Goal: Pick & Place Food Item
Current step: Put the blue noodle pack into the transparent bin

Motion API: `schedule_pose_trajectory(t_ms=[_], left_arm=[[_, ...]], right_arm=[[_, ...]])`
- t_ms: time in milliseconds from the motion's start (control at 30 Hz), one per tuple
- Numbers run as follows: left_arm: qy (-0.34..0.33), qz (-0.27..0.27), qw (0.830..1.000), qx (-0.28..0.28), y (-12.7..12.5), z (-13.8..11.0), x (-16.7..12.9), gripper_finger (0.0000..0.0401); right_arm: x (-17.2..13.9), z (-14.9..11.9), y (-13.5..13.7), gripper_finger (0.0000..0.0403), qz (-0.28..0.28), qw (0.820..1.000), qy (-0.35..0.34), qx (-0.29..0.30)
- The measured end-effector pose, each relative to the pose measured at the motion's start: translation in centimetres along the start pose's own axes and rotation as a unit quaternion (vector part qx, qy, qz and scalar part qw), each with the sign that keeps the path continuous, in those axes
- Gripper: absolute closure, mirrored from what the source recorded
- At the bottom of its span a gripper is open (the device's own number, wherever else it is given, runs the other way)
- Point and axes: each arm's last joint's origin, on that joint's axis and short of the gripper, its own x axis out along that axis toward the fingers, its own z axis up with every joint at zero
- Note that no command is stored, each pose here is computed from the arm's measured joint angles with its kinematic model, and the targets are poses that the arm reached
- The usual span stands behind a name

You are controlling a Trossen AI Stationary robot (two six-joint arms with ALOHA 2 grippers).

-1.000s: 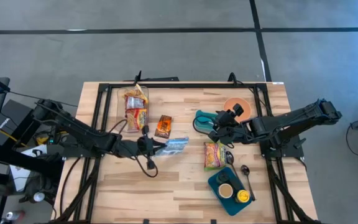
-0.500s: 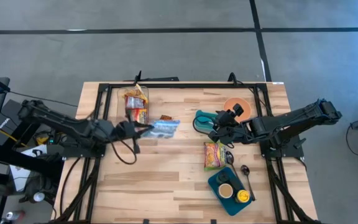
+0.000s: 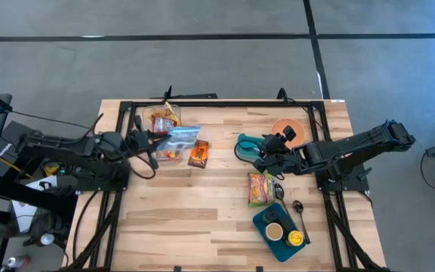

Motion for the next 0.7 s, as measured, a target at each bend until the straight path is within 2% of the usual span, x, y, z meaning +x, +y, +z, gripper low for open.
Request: schedule_pose_trajectory(t_ms=[267, 500, 700], left_arm=[[0.092, 0.019, 0.996, -0.012, 1.5, 0.1, -0.2, 0.0401], [0.144, 0.008, 0.989, -0.044, 2.8, 1.0, -0.7, 0.0401], [0.195, 0.006, 0.980, -0.029, 3.3, 1.3, -0.5, 0.0401]], right_arm=[[0.0, 0.0, 0.0, 0.0242, 0.000, 1.000, 0.000, 0.000], [0.0, 0.0, 0.0, 0.0242, 0.000, 1.000, 0.000, 0.000], [0.0, 0.0, 0.0, 0.0242, 0.000, 1.000, -0.001, 0.001]])
